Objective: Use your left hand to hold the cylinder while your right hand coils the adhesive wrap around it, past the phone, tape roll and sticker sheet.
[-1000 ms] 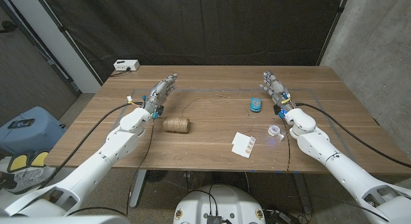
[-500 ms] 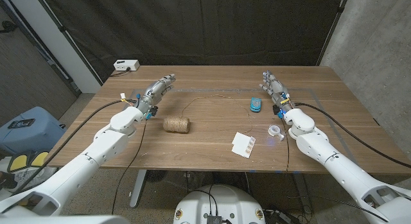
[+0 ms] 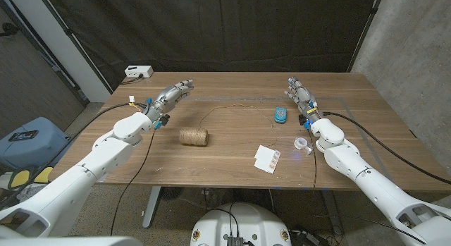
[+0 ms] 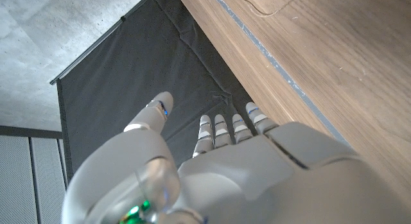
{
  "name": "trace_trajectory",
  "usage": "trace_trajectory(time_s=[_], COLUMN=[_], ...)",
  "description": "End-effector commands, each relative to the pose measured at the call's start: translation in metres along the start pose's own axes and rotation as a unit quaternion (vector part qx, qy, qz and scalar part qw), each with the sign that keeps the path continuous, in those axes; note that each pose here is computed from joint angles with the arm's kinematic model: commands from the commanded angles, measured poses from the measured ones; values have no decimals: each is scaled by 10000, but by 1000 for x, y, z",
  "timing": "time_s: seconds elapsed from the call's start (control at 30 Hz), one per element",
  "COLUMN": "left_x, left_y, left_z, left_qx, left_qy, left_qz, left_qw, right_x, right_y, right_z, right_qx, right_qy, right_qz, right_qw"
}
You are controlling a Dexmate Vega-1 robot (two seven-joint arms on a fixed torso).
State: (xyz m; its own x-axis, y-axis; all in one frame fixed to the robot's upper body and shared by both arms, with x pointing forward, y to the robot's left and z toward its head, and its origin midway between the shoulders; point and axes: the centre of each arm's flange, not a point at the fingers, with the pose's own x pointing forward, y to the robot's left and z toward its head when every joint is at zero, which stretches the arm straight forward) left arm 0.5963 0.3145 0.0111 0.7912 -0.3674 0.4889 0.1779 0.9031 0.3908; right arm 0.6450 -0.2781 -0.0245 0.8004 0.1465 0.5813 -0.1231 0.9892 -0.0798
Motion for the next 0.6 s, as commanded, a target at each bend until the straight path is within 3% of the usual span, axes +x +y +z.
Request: trace_trajectory(time_s=[0.03,0.6], left_x=[-7,-10], left_y=[2,3], left_z=[16,29], left_qx=[520,928], left_qy=[121,348], left_qz=[-374,-746], left_qw=[9979,9923], right_x=[3,8], right_y=[-1,1], right_z=[6,8], right_qx=[-78,-115], right_qy=[-110,-142], right_qz=[-9,-16], right_qw=[9999,9998])
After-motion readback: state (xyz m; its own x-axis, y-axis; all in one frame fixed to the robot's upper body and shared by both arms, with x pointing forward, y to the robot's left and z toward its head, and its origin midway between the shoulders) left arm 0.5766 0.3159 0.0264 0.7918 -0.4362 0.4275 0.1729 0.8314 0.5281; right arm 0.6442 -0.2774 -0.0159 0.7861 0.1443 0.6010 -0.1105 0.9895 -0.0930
